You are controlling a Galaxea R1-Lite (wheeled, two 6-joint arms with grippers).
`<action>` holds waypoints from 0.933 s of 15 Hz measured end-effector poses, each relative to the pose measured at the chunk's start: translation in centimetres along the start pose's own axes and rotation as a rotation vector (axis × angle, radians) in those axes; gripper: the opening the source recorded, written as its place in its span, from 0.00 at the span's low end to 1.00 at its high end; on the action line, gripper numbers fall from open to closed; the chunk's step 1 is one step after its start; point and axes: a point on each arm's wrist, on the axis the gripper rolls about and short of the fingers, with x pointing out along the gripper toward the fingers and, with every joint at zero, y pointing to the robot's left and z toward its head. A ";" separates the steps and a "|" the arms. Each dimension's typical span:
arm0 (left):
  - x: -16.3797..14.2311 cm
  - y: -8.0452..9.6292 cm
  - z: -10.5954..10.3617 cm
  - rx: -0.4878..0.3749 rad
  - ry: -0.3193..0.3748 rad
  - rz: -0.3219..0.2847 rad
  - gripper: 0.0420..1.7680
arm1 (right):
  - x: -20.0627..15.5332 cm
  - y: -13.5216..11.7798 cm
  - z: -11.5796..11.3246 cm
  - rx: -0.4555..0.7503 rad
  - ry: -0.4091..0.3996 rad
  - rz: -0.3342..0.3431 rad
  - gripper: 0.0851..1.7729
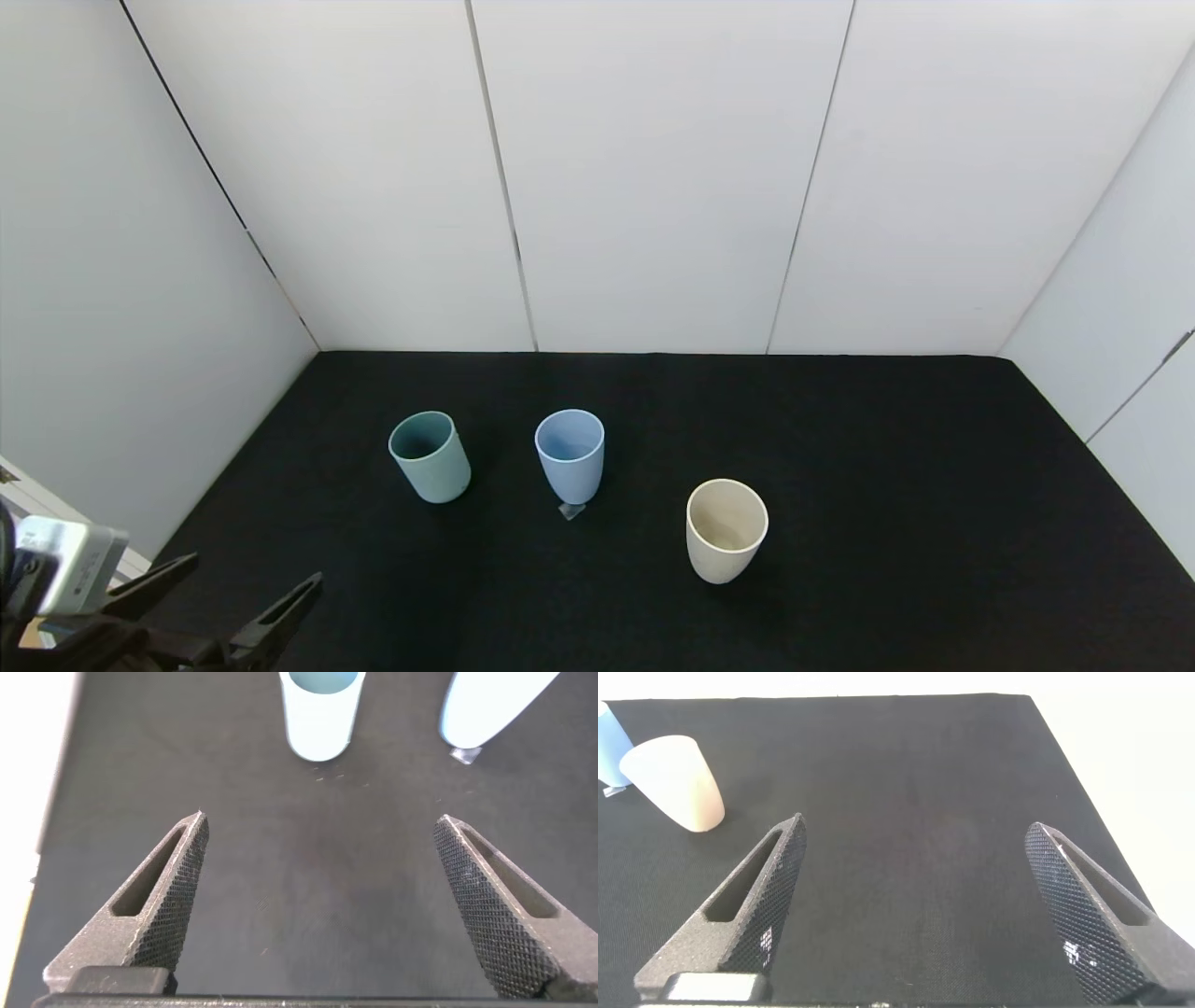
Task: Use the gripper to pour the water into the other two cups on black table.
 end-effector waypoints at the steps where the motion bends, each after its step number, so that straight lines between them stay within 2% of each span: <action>1: -0.9 0.1 -0.3 0.001 -0.005 0.008 0.97 | 0.0 0.0 0.0 0.000 0.000 0.000 0.96; 6: -5.5 0.3 -2.0 -0.010 0.030 -0.011 0.97 | 0.0 0.0 0.0 0.000 0.000 0.000 0.96; 8: -7.3 0.4 -2.1 -0.017 -0.013 -0.006 0.97 | 0.0 0.0 0.0 0.000 0.000 0.000 0.96; 10: -8.7 0.4 -2.2 -0.021 -0.094 -0.008 0.97 | 0.0 0.0 0.0 0.000 0.000 0.000 0.96; 14: -10.9 0.1 -3.9 -0.018 -0.119 -0.038 0.97 | 0.0 0.0 0.0 0.000 0.000 0.000 0.96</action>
